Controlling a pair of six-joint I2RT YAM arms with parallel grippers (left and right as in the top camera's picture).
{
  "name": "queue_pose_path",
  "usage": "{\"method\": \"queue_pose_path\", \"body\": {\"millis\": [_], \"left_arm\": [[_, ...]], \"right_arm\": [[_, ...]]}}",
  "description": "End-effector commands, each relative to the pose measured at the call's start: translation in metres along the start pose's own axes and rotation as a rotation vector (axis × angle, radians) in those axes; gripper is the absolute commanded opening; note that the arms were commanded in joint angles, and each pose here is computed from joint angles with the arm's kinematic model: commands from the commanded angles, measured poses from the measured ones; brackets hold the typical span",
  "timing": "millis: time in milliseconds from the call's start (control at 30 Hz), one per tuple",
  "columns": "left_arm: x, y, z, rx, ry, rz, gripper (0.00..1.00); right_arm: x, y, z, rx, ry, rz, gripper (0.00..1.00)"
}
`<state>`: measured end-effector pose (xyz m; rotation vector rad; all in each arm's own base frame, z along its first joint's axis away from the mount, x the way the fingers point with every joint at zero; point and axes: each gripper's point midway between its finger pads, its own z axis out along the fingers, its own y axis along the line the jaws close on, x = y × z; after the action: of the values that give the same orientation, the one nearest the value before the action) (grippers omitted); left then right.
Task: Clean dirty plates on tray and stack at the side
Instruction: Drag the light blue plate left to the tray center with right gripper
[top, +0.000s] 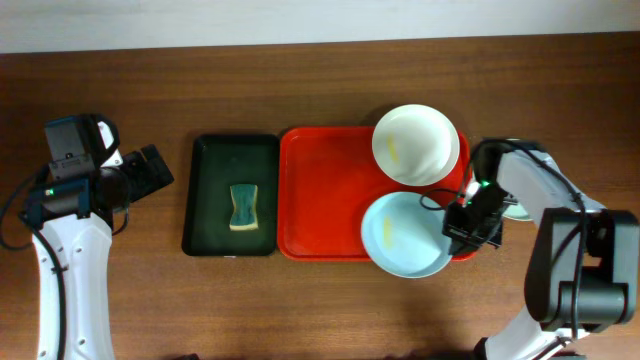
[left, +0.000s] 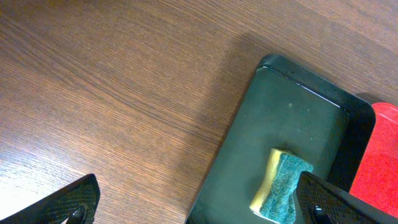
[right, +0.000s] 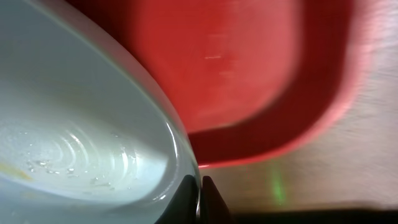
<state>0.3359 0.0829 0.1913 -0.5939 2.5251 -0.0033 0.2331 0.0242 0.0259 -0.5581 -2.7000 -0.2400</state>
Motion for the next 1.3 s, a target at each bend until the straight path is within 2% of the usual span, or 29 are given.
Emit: {"method": "queue_pose_path", "body": {"millis": [0,100,233,533,733,1133,1267], "left_arm": [[-0.005,0.0,-0.006,0.003,-0.022,-0.001,0.99],[-0.005,0.0,-0.006,0.003,-0.022,-0.001,0.99],[-0.005,0.0,-0.006,0.003,-0.022,-0.001,0.99],[-0.005,0.0,-0.006,0.003,-0.022,-0.001,0.99],[-0.005,0.0,-0.006,0.003,-0.022,-0.001,0.99],[-0.005,0.0,-0.006,0.003,-0.022,-0.001,0.99],[-0.005,0.0,-0.006,0.003,-0.022,-0.001,0.99]], "right_arm": [[0.012,0.034,0.008,-0.069,0.019,-0.08,0.04],[0.018,0.065,0.011,-0.15,0.02,-0.152,0.04],[0.017,0.099,0.018,-0.182,-0.027,-0.154,0.04],[0.008,0.145,0.022,-0.228,-0.146,-0.232,0.04],[0.003,0.144,0.022,-0.211,-0.171,-0.236,0.04],[-0.036,0.144,-0.004,-0.22,-0.317,-0.204,0.04],[-0.05,0.136,-0.009,-0.21,-0.358,-0.145,0.04]]}}
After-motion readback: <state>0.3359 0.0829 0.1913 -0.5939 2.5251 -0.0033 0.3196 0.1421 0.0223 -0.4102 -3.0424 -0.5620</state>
